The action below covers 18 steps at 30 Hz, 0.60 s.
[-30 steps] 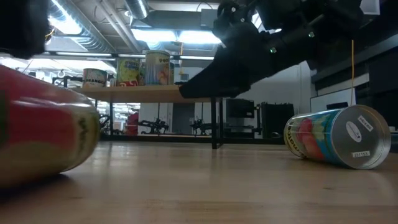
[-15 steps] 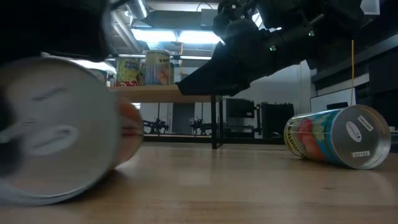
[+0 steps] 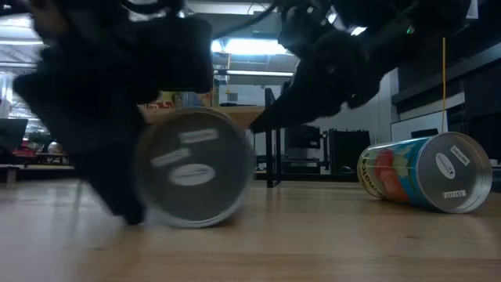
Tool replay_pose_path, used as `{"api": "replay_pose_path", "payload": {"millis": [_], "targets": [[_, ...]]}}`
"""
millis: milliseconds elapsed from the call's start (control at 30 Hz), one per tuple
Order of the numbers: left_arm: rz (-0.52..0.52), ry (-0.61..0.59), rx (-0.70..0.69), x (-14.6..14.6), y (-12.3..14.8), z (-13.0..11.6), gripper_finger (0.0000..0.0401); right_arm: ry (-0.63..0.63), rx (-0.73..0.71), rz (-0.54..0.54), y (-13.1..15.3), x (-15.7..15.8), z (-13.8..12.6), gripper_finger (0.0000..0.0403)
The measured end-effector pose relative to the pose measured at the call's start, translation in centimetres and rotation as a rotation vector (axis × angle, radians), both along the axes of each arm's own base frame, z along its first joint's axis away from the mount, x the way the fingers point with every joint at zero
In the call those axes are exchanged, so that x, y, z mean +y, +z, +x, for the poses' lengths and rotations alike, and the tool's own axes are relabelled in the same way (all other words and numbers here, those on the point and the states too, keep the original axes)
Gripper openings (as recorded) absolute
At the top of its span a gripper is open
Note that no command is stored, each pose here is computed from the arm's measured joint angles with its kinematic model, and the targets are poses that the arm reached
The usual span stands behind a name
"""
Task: Pick and place cans onto a shelf
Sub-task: Put the canned pineapple on the shelf
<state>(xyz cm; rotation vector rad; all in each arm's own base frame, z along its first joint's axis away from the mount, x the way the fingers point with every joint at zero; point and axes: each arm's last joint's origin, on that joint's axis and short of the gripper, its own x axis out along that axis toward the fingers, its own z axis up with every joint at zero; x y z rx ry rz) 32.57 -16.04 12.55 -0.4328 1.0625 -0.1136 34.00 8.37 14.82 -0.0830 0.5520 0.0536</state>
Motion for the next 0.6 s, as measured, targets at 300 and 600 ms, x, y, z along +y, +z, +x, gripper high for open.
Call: {"api": "replay_pose_path", "payload": {"millis": [300,600], "targets": [[0.073,0.02,-0.139,4.0,0.4,2.5,0.0111,0.092,0.024,-0.005,3.1,2.6,-2.5,0.0207],[0.112,0.006,-0.24,6.5,2.1,4.7,0.0111,0.168,0.016,-0.005,3.6,5.0,-3.7,0.0207]]}}
